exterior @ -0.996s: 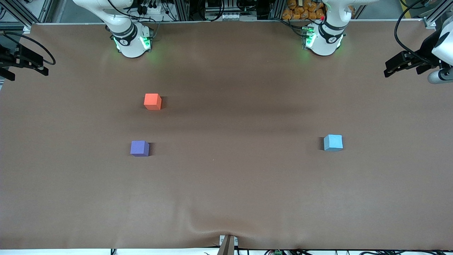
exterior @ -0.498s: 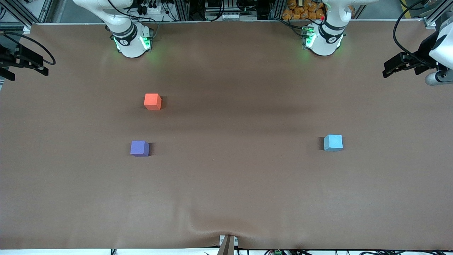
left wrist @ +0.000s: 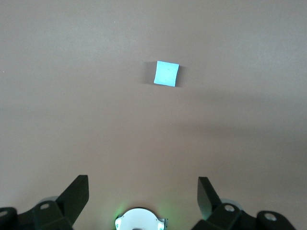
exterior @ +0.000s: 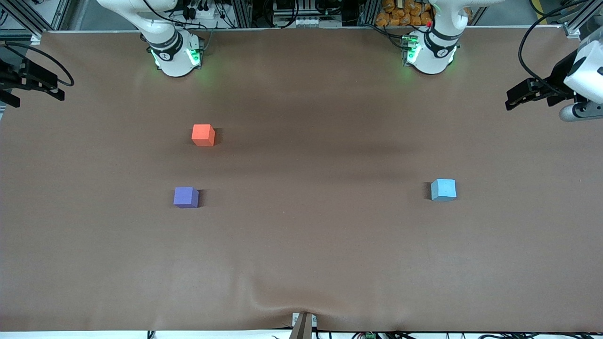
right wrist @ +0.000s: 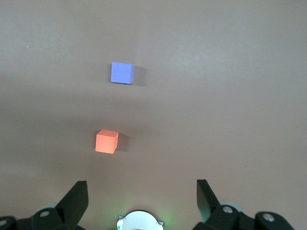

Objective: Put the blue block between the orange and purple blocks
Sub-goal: 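Move the left gripper down toward the light-blue block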

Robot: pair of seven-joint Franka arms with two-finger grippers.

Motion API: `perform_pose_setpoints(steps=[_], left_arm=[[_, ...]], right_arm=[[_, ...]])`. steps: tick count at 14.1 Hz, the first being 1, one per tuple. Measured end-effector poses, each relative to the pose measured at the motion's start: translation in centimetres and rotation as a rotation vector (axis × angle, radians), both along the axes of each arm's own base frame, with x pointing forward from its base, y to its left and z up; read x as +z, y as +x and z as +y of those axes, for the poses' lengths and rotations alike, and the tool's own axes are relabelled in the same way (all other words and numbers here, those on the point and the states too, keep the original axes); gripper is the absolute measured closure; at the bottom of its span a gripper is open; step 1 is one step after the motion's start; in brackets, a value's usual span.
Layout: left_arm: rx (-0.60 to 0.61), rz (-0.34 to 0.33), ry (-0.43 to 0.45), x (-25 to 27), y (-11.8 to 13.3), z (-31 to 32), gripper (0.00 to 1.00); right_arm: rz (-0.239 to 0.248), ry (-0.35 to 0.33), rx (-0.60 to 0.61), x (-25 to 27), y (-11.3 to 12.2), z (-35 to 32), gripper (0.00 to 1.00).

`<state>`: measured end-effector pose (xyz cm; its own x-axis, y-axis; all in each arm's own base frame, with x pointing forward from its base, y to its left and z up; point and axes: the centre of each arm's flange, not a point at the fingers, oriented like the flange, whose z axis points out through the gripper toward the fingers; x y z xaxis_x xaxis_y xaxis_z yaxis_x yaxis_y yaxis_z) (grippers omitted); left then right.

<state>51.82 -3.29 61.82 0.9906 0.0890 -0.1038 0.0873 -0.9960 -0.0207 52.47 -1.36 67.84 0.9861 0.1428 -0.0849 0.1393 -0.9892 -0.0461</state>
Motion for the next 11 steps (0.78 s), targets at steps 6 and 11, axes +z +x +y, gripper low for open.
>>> perform_pose_setpoints(steps=[6, 11], left_arm=[[0.002, -0.004, 0.000, -2.2, 0.5, 0.1, 0.00], [0.003, -0.003, 0.000, -4.4, 0.8, 0.1, 0.00]], right_arm=[[0.003, 0.000, 0.000, 0.0, 0.0, 0.0, 0.00], [0.004, 0.000, 0.000, 0.0, 0.0, 0.0, 0.00]])
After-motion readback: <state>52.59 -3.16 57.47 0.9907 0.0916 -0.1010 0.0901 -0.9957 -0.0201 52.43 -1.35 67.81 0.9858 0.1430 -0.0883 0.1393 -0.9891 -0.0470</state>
